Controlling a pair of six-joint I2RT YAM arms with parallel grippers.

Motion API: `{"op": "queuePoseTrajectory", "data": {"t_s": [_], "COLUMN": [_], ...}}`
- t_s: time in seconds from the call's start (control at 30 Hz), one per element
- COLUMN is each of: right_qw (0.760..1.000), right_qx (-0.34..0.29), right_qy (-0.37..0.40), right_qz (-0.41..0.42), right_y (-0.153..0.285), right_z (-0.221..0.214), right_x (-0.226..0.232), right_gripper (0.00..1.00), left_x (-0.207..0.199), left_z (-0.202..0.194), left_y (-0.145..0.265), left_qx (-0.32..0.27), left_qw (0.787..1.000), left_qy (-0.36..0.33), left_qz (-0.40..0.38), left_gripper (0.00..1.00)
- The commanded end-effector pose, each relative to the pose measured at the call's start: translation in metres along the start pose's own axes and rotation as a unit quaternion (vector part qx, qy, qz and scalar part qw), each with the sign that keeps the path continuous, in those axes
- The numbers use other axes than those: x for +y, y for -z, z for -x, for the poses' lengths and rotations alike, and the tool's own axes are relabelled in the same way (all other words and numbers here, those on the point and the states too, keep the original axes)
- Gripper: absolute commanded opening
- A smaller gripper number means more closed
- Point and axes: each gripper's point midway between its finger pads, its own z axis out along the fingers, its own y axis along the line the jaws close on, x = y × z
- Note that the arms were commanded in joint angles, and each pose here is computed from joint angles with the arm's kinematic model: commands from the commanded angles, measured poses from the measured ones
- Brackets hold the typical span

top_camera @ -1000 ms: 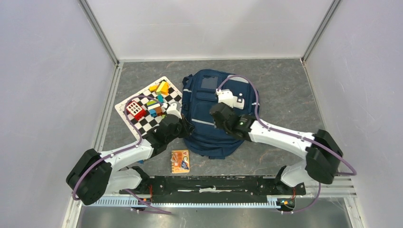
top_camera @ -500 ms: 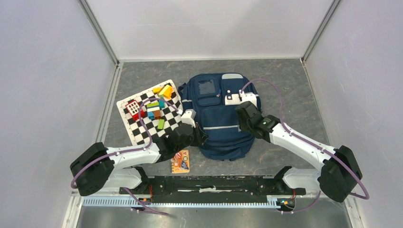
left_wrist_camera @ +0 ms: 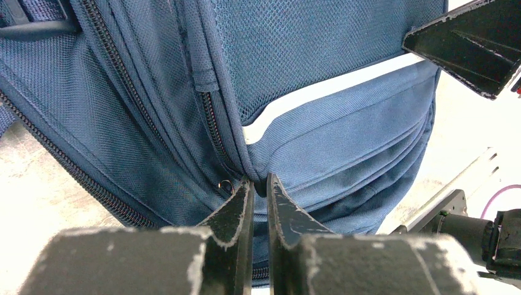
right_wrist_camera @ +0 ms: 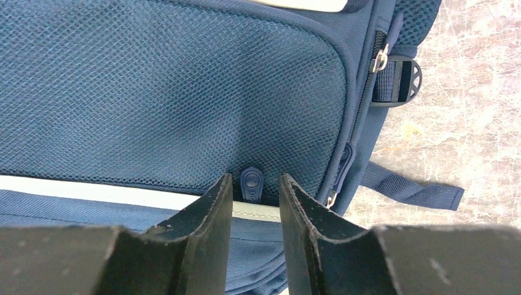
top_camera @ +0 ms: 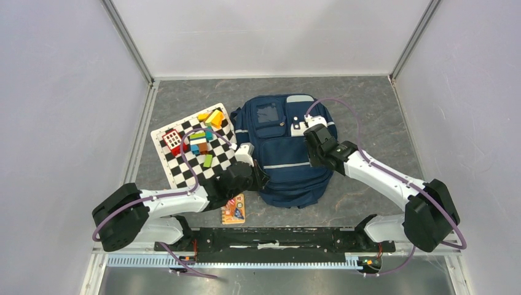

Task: Pack the student bag
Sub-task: Unzip the student bag at the center of the board.

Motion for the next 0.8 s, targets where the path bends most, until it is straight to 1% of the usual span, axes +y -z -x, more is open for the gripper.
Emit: {"op": "queuePoseTrajectory", "data": {"t_s": [0.0, 0.2, 0.47, 0.6, 0.67, 0.77], "right_qw": [1.0, 0.999, 0.999, 0.998, 0.998, 0.997], "right_qx": [-0.004, 0.008, 0.027, 0.04, 0.039, 0.03], "right_qy": [-0.007, -0.01, -0.001, -0.003, -0.008, -0.024], "right_qz": [0.006, 0.04, 0.033, 0.043, 0.05, 0.069], "right_y": [0.004, -0.002, -0.014, -0.019, -0.019, -0.017], "right_z": [0.007, 0.001, -0.008, -0.016, -0.017, -0.014], "right_x": [-0.005, -0.002, -0.006, -0.002, 0.001, 0.008], "right_gripper": [0.38, 0.34, 0.3, 0.21, 0.14, 0.06], "left_x": [-0.024, -0.025, -0.025, -0.025, -0.026, -0.029], "left_z": [-0.006, -0.005, -0.003, -0.004, -0.004, -0.004], "left_y": [0.001, 0.002, 0.004, 0.003, 0.003, 0.003], "left_qx": [0.017, 0.014, 0.01, 0.013, 0.014, 0.015], "left_qw": [0.999, 0.999, 0.999, 0.999, 0.999, 0.999], "left_qy": [0.003, 0.0, -0.003, -0.007, -0.01, -0.013], "left_qz": [-0.036, -0.037, -0.037, -0.038, -0.039, -0.042], "left_gripper": [0.02, 0.02, 0.02, 0.02, 0.02, 0.02]}}
